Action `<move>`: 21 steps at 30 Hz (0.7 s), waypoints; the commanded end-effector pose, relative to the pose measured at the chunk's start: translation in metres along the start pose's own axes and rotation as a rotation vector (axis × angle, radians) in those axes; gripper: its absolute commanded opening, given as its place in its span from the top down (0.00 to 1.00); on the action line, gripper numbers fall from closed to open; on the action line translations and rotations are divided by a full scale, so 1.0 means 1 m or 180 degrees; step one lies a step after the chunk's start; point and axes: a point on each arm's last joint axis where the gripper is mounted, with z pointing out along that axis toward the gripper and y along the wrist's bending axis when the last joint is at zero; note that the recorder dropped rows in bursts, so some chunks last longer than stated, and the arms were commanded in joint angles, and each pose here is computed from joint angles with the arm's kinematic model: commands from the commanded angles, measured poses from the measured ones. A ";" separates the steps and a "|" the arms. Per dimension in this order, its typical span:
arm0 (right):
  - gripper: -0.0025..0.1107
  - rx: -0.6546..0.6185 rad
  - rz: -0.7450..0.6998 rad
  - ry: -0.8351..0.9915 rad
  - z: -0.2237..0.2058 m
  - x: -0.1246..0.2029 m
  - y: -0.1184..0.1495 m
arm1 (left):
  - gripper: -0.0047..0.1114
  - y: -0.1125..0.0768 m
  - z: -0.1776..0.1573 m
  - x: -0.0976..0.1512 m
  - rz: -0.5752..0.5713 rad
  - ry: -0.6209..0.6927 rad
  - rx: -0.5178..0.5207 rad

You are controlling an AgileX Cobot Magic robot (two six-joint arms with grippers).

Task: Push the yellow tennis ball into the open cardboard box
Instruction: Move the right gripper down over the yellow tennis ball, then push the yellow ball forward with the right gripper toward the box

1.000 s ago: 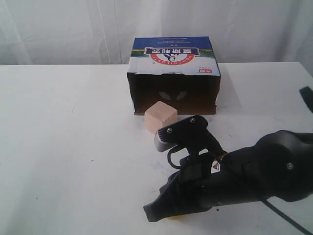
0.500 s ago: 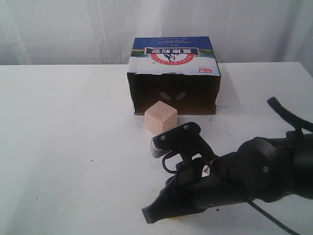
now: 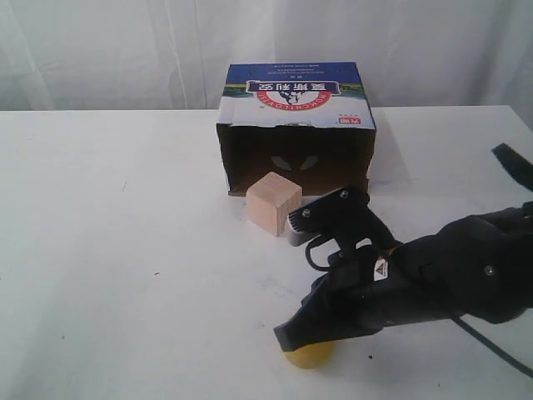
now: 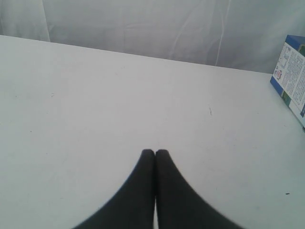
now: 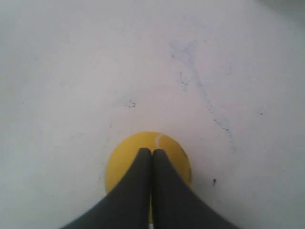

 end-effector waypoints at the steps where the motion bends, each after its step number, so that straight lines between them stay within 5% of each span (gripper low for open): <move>1: 0.98 0.0113 -0.0029 -0.0152 -0.013 -0.006 -0.012 | 0.96 0.000 0.000 0.001 -0.0009 -0.0016 -0.0002; 13: 0.98 -0.0155 -0.0012 0.0058 -0.013 0.002 0.014 | 0.96 0.000 0.000 0.001 -0.0009 -0.0016 -0.0002; 21: 0.98 0.0042 -0.0120 0.0385 0.019 0.012 -0.001 | 0.96 0.000 0.000 0.001 -0.0009 -0.0016 -0.0002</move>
